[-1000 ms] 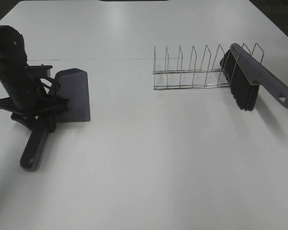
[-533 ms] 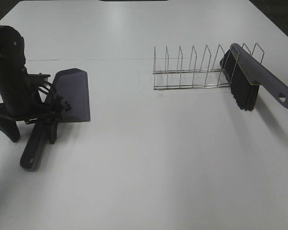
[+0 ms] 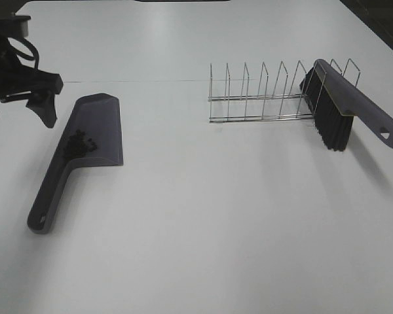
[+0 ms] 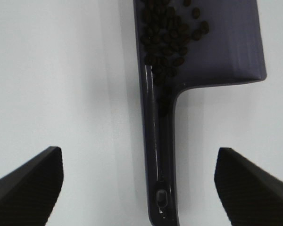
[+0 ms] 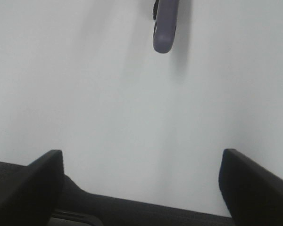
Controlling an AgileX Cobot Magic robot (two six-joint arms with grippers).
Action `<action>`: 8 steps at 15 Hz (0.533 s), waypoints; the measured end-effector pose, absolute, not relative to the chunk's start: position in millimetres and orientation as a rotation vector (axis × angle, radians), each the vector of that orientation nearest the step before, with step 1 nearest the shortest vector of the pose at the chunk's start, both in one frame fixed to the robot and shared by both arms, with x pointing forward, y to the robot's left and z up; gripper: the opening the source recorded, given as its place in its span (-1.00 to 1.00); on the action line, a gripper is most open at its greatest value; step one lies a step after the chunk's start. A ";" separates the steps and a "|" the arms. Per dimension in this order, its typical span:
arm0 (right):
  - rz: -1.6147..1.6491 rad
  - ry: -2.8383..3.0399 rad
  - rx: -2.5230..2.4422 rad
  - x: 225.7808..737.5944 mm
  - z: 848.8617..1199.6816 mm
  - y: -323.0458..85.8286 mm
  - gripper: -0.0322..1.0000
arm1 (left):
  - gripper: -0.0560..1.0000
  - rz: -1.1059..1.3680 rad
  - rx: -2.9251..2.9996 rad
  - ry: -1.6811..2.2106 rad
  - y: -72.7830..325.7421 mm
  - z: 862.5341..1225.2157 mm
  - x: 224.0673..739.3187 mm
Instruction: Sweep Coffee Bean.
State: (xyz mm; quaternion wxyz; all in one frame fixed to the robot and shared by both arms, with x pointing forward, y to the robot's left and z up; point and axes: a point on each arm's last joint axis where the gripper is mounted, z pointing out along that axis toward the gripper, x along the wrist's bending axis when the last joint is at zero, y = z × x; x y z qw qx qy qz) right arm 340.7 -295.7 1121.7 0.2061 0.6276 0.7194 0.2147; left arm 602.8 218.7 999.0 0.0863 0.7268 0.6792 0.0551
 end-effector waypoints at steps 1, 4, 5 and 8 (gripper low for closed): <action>0.603 2.006 1.725 326.6 1112.4 -295.2 0.58 | 0.62 0.188 2.147 2.006 220.0 1014.3 597.3; 0.617 1.998 1.691 299.1 1090.2 -294.3 0.57 | 0.62 0.232 2.112 1.971 223.6 1047.5 581.6; 0.624 1.993 1.686 290.0 1080.0 -293.9 0.57 | 0.62 0.246 2.102 1.961 225.5 1061.1 573.3; 0.641 2.017 1.692 271.4 1043.1 -291.1 0.56 | 0.62 0.315 2.048 1.908 235.5 1117.0 531.1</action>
